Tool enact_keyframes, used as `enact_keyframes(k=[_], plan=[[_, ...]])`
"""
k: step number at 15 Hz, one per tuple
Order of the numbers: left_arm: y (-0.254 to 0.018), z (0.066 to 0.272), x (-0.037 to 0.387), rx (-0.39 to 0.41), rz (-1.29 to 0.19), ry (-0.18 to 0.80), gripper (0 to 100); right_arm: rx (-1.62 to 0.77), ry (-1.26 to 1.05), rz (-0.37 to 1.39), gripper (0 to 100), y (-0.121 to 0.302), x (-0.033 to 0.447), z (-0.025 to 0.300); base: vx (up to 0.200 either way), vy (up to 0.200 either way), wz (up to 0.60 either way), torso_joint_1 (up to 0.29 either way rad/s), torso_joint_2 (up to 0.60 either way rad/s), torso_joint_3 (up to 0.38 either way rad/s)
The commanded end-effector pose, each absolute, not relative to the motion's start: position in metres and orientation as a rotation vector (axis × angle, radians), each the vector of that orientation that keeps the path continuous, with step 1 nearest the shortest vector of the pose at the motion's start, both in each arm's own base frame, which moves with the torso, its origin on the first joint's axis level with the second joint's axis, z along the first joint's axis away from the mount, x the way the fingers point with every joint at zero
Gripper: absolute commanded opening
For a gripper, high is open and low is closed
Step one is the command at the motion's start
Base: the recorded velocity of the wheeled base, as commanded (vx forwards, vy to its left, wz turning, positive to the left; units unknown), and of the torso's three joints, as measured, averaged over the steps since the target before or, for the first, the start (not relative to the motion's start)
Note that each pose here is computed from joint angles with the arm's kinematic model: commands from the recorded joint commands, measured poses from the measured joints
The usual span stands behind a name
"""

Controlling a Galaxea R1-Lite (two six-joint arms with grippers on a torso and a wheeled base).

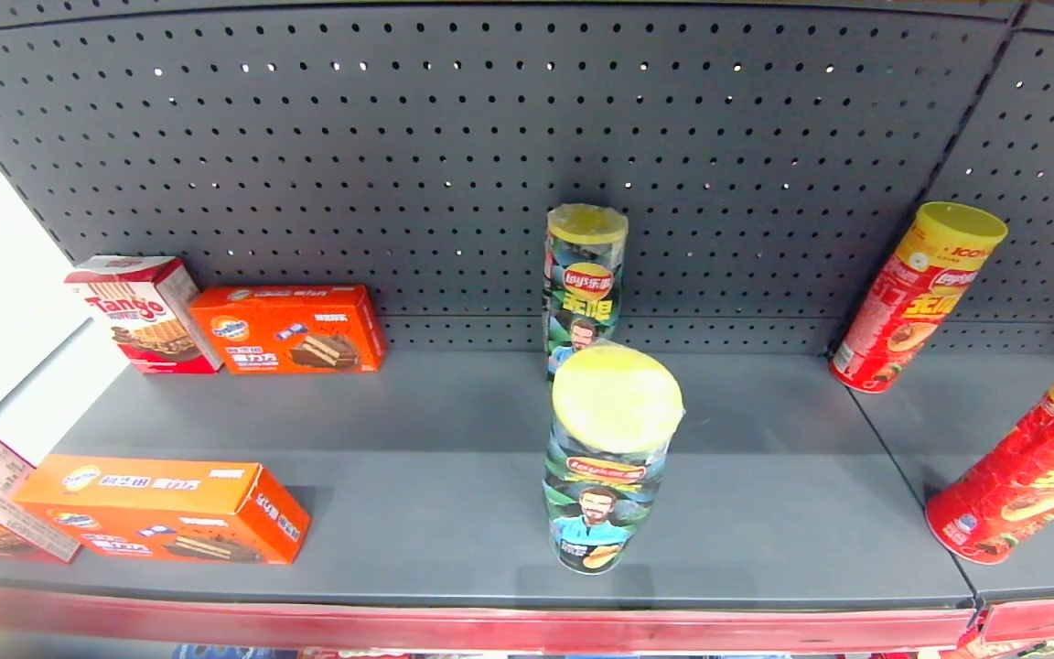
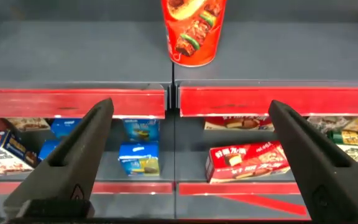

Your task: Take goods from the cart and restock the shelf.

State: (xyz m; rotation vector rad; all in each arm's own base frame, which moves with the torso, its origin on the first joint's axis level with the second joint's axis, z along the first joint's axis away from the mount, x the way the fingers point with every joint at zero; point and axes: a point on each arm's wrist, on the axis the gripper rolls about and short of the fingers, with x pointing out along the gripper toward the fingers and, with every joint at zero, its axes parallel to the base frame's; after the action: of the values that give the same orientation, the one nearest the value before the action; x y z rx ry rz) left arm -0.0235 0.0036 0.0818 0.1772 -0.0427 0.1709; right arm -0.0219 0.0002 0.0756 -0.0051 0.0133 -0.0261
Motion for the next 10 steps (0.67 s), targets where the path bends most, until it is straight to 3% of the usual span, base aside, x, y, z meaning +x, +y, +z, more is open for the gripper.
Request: enact_keyframes(k=[1,2,4,10], plan=[[0.0033,0.0814,-0.0232,0.182,0.157,-0.044,100,-0.006,0.005,-0.026,100,0.0002,-0.0226,0.0754,0.0,0.0,0.0,0.0,0.0,0.0],[0.0,0.0808,-0.023,0.15,0.008,-0.049,100,-0.005,0.005,-0.026,100,0.0002,-0.0226,0.0754,0.0,0.0,0.0,0.0,0.0,0.0],[-0.0027,0.0751,-0.0239,0.109,-0.122,0.018,100,-0.005,0.005,-0.026,100,0.0002,-0.0226,0.0754,0.0,0.0,0.0,0.0,0.0,0.0],[-0.0016,0.0754,-0.023,0.083,-0.06,0.001,100,-0.005,0.005,-0.026,100,0.0002,-0.0226,0.0754,0.0,0.0,0.0,0.0,0.0,0.0]])
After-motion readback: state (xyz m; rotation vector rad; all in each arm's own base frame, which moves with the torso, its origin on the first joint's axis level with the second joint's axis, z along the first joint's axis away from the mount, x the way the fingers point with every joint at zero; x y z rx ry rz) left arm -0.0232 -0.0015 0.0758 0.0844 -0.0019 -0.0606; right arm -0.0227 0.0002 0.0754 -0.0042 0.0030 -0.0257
